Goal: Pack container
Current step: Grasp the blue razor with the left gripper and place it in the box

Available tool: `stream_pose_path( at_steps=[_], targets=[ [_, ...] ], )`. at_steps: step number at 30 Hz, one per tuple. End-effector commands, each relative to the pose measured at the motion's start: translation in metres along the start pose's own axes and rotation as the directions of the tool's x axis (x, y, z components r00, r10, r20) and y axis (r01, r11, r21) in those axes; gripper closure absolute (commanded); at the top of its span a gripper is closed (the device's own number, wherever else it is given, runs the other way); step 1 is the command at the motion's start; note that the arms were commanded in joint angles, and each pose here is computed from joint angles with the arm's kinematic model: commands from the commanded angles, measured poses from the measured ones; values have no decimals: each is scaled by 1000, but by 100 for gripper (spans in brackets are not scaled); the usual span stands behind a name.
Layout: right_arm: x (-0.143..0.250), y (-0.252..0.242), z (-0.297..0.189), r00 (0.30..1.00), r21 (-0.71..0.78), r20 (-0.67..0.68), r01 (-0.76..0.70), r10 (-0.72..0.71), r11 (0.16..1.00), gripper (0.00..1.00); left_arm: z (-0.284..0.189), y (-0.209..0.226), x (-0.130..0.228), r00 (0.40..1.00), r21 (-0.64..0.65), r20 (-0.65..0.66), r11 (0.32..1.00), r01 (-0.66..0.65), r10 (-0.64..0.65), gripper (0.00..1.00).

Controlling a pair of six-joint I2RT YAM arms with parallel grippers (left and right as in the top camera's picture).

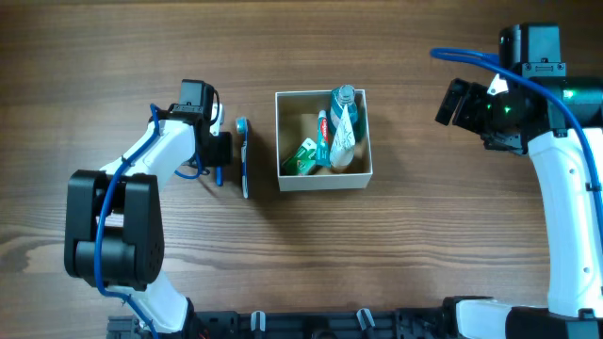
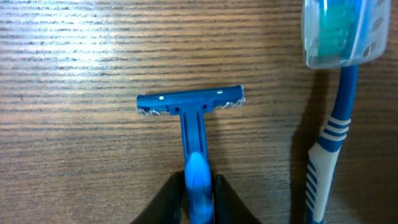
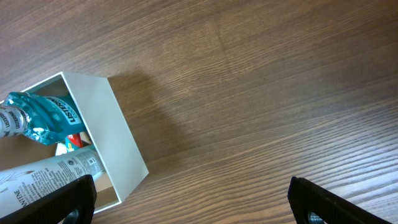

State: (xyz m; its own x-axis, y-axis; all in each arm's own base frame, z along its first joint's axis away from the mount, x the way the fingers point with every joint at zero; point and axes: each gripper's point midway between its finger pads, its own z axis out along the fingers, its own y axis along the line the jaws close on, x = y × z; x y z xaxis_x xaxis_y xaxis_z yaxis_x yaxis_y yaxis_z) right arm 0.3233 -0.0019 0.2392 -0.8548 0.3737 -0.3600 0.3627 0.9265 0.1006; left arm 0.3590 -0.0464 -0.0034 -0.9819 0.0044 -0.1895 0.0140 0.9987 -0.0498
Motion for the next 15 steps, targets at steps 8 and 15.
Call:
stream_pose_path(
  at_steps=[8,15],
  targets=[
    [-2,0,1,1000,1,0,-19,19,1000,0,-58,-33,-5,998,110,-50,992,54,-49,96],
    [-2,0,1,1000,1,0,-20,20,1000,0,-156,-140,-36,969,223,234,965,-134,80,92]
  ],
)
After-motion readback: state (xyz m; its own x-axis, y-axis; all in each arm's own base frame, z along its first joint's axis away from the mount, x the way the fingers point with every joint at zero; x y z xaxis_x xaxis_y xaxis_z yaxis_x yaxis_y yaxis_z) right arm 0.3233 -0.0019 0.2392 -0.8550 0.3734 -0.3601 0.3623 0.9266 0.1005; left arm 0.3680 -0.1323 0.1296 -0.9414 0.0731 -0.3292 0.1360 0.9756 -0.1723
